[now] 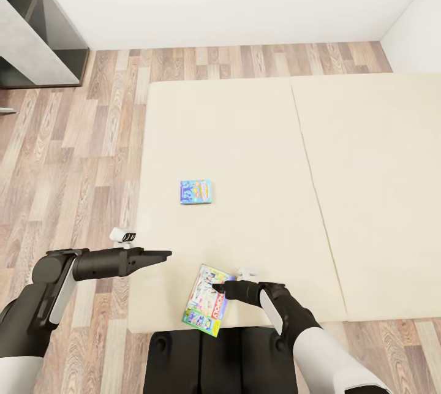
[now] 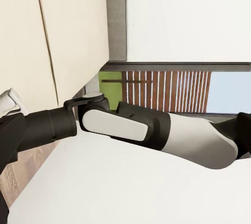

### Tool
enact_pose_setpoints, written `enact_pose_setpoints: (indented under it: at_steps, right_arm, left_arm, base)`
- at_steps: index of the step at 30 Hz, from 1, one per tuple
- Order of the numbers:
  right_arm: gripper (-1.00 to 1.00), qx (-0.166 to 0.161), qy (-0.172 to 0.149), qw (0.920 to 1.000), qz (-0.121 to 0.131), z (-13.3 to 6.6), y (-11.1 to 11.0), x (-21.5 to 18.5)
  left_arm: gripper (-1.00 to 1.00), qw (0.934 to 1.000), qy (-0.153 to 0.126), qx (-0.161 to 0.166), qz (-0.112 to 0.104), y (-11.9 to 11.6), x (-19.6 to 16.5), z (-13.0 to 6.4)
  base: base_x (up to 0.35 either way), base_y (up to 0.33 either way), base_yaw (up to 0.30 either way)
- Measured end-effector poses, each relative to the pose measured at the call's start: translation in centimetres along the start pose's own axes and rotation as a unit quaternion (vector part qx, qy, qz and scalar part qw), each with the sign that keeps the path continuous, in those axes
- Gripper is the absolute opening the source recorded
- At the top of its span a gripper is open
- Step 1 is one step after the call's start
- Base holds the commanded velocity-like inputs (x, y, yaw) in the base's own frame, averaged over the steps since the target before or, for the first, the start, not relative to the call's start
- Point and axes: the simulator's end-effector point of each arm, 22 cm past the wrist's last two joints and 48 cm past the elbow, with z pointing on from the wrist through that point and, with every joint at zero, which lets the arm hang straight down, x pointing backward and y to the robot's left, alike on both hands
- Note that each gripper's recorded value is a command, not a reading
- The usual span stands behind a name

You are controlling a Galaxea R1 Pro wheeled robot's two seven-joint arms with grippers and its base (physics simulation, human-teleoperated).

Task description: Put all the toys in the child's room - the three board games (two on the bed and one on the table), the two jigsaw puzzles on the table, and the tennis ball on the table - inside the toy box on the table in the child's room.

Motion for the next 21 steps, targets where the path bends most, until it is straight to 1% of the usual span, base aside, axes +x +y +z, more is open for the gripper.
enact_pose_setpoints:
  at_steps: [21]
  right_arm:
    - [1.0,0.0,0.0,1.0,0.0,0.0,0.0,0.0]
  left_arm:
    - [1.0,1.0,0.0,0.0,0.0,-0.01,0.01,0.01]
  base:
    - [0.0,0.006,0.0]
